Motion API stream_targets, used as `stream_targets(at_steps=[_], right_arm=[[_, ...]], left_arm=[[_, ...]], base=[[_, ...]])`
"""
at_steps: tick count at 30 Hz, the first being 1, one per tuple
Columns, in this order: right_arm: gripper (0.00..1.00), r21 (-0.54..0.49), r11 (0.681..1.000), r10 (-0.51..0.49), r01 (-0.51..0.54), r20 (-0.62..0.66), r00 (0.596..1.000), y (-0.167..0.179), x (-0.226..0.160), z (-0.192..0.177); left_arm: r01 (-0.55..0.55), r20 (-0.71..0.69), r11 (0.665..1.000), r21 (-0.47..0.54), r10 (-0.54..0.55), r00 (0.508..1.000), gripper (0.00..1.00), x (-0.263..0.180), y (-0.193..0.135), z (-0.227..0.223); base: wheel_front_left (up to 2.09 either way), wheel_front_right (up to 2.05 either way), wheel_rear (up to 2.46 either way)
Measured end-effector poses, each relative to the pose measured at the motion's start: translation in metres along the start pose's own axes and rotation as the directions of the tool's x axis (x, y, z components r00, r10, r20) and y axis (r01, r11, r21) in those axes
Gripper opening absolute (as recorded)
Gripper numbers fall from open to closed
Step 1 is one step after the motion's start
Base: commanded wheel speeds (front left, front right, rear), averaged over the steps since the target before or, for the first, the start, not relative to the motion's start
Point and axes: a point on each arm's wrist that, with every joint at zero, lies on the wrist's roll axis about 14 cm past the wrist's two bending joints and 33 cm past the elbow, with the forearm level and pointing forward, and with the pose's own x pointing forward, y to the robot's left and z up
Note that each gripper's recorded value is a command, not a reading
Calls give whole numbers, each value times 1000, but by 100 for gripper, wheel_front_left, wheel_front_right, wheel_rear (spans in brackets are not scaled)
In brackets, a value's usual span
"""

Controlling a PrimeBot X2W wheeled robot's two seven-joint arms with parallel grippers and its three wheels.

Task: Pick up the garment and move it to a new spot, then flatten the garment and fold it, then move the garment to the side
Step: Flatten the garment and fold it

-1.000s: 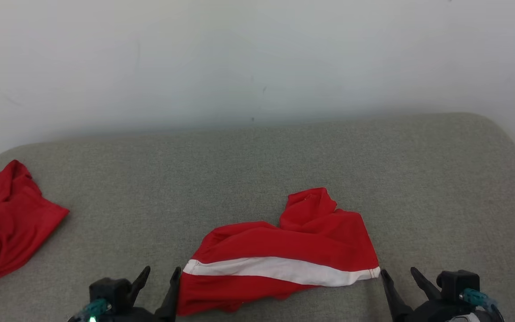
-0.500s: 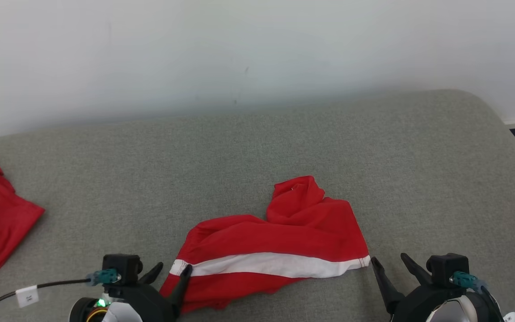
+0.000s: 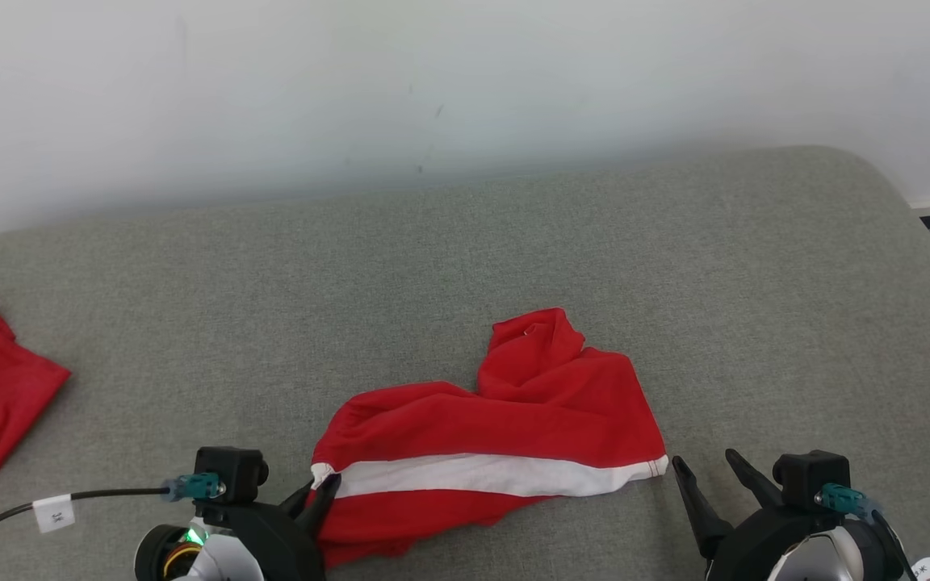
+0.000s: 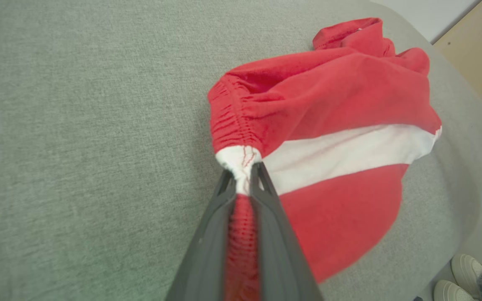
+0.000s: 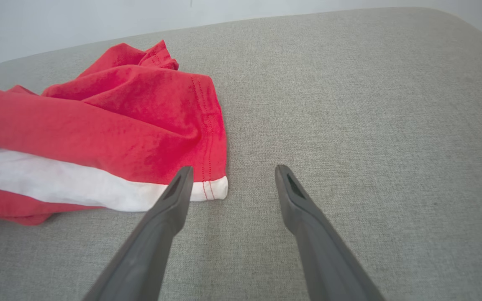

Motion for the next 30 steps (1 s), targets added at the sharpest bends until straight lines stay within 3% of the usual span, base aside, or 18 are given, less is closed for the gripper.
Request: stream_targets(at_steps=[10,19,30], right_arm=[[100,-3,1000,14,-14,-73,997,4,9,-5],[100,32,998,59,-52,-254,965,22,17,-33],[100,45,996,89,-80,-269,959,36,28,-38]], left_arm=[[-8,62,996,-85,14,998,0,-2,10,11],[-17,115,989,-144,34,993,0,1,20,24],[-8,115,988,-151,25,993,0,10,22,25]], base=[[0,0,0],[0,0,0],[0,0,0]])
